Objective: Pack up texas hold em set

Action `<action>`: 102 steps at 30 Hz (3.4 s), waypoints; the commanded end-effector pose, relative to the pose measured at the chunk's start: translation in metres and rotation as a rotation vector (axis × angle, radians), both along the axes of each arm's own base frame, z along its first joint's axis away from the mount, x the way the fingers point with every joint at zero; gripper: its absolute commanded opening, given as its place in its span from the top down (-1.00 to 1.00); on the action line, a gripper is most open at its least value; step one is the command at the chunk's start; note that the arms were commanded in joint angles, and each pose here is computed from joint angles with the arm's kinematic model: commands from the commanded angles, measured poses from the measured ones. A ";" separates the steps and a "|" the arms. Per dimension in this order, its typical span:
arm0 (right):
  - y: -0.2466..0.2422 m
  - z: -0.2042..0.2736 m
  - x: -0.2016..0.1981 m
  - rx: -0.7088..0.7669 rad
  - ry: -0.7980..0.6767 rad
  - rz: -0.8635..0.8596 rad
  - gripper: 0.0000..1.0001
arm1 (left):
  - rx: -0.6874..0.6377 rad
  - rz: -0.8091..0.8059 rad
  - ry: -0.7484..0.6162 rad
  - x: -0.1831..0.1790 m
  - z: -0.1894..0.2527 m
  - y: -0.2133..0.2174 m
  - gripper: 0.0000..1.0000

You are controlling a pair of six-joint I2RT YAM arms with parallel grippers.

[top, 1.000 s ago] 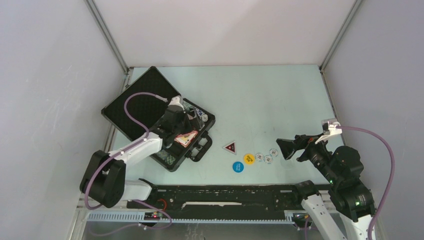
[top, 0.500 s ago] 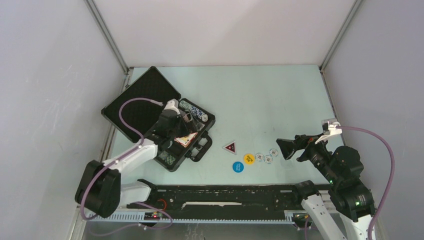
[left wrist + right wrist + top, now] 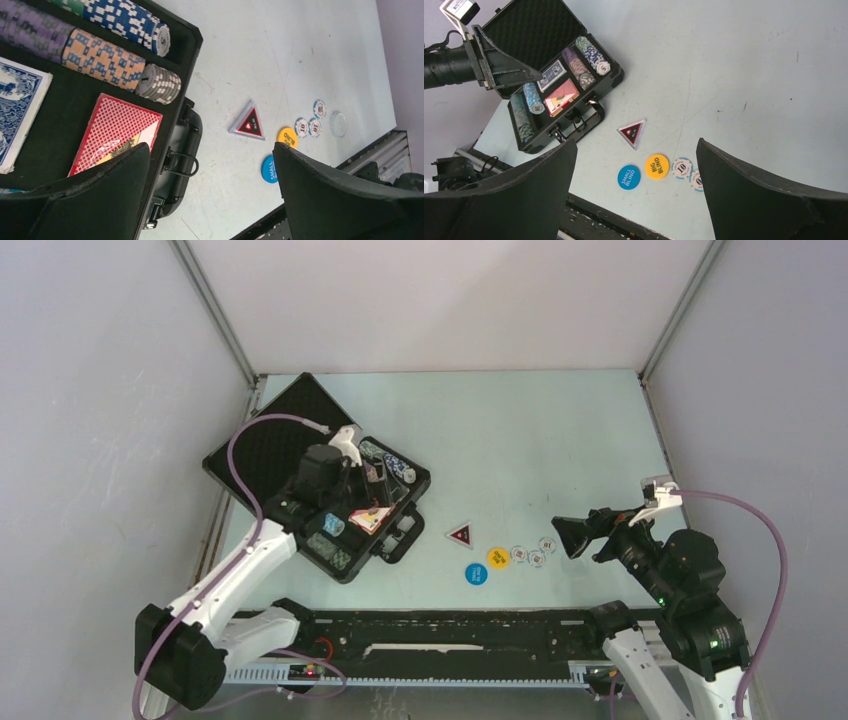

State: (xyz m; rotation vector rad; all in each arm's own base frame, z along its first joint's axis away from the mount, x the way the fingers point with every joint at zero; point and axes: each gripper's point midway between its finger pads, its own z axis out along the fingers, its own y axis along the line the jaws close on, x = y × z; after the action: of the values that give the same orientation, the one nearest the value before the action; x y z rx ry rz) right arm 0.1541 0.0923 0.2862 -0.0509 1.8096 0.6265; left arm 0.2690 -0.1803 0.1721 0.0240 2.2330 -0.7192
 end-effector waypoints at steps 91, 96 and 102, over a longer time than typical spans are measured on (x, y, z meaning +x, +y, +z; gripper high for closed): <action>0.016 -0.015 0.010 0.008 0.109 0.055 -0.99 | 0.632 -0.738 0.262 -0.028 -0.121 -0.185 -0.97; 0.016 -0.014 0.010 0.011 0.107 0.054 -0.99 | 0.648 -0.736 0.266 -0.030 -0.125 -0.190 -0.89; 0.016 -0.014 0.010 0.009 0.104 0.055 -0.99 | 0.684 -0.739 0.268 -0.032 -0.130 -0.183 -0.82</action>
State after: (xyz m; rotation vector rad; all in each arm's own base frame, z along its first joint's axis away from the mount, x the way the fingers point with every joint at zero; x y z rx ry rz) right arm 0.1633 0.1051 0.2654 -0.0411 1.9475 0.6733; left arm 0.2323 -0.3580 0.0307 1.1602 2.6763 -0.2863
